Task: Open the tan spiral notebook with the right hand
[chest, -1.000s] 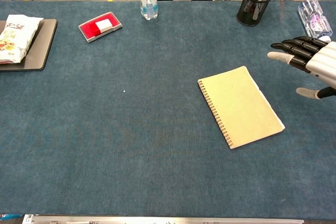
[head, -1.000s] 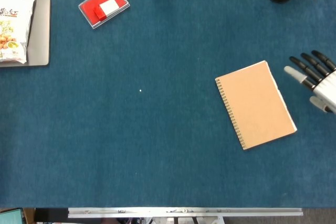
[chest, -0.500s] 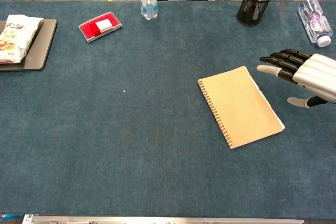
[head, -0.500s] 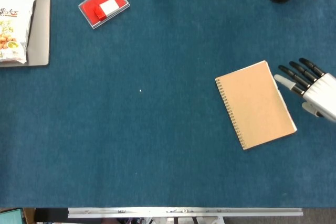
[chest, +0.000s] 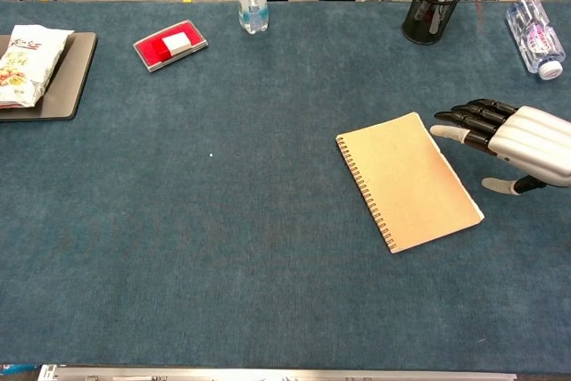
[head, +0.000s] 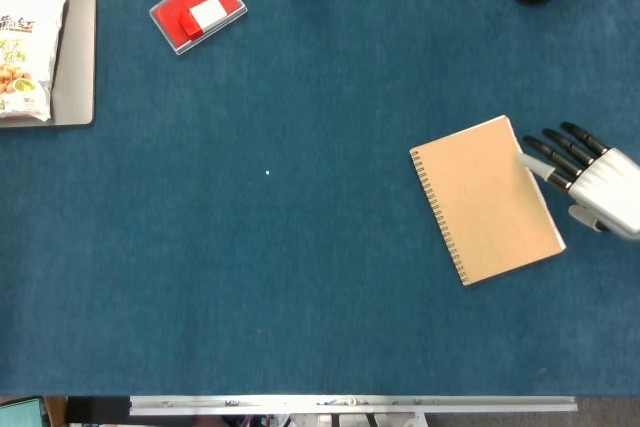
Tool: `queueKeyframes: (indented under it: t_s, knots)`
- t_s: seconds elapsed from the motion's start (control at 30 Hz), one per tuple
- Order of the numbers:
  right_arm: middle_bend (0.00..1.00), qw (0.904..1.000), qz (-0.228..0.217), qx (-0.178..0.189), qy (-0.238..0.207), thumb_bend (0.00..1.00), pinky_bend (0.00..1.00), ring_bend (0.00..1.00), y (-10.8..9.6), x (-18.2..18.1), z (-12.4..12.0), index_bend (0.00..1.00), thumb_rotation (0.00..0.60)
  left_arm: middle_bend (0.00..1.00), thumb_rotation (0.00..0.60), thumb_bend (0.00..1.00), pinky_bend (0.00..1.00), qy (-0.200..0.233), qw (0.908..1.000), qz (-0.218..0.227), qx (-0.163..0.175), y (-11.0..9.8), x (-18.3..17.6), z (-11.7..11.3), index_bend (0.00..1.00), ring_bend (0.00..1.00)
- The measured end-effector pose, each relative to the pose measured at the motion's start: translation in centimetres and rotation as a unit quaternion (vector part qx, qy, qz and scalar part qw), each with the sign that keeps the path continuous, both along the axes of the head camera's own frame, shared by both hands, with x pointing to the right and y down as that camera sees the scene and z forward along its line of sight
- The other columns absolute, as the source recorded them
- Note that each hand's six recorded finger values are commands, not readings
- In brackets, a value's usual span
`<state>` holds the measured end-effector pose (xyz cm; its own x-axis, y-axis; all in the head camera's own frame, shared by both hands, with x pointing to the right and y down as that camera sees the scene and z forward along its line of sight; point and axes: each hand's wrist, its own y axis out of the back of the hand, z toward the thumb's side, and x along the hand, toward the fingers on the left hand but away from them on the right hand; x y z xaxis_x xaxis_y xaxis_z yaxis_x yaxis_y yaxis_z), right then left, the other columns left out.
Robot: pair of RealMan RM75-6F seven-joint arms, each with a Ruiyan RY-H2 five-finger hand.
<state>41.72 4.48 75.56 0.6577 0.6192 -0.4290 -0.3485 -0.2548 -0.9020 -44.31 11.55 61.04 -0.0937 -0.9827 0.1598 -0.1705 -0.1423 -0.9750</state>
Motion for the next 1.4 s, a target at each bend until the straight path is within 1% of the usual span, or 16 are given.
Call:
queueKeyframes:
  t_s: [0.27,0.53,1.07,1.4]
  knots:
    - [0.0,0.9998,-0.014,-0.01,-0.009,0.22,0.1,0.0,0.4,-0.3,0.6,0.03,0.6,0.23,0.6,0.25,0.25,0.001,1.0,-0.001,-0.001,0.0,0.0,0.0,0.49,0.1]
    - [0.0,0.9996,-0.017,-0.014,-0.016,0.22,0.1,0.0,0.6,-0.5,0.9,0.03,0.6,0.23,0.6,0.25,0.25,0.001,1.0,-0.002,-0.001,0.0,-0.1,-0.1,0.49,0.1]
    - [0.0,0.9996,-0.011,-0.02,-0.02,0.22,0.1,0.0,0.7,-0.8,1.6,0.03,0.6,0.23,0.6,0.25,0.25,0.002,1.0,-0.002,0.0,0.1,-0.1,-0.1,0.49,0.1]
    - [0.0,0.9992,-0.002,-0.023,-0.033,0.22,0.1,0.0,0.9,-1.2,1.8,0.03,0.6,0.23,0.6,0.25,0.25,0.002,1.0,-0.003,0.001,0.1,-0.1,-0.2,0.49,0.1]
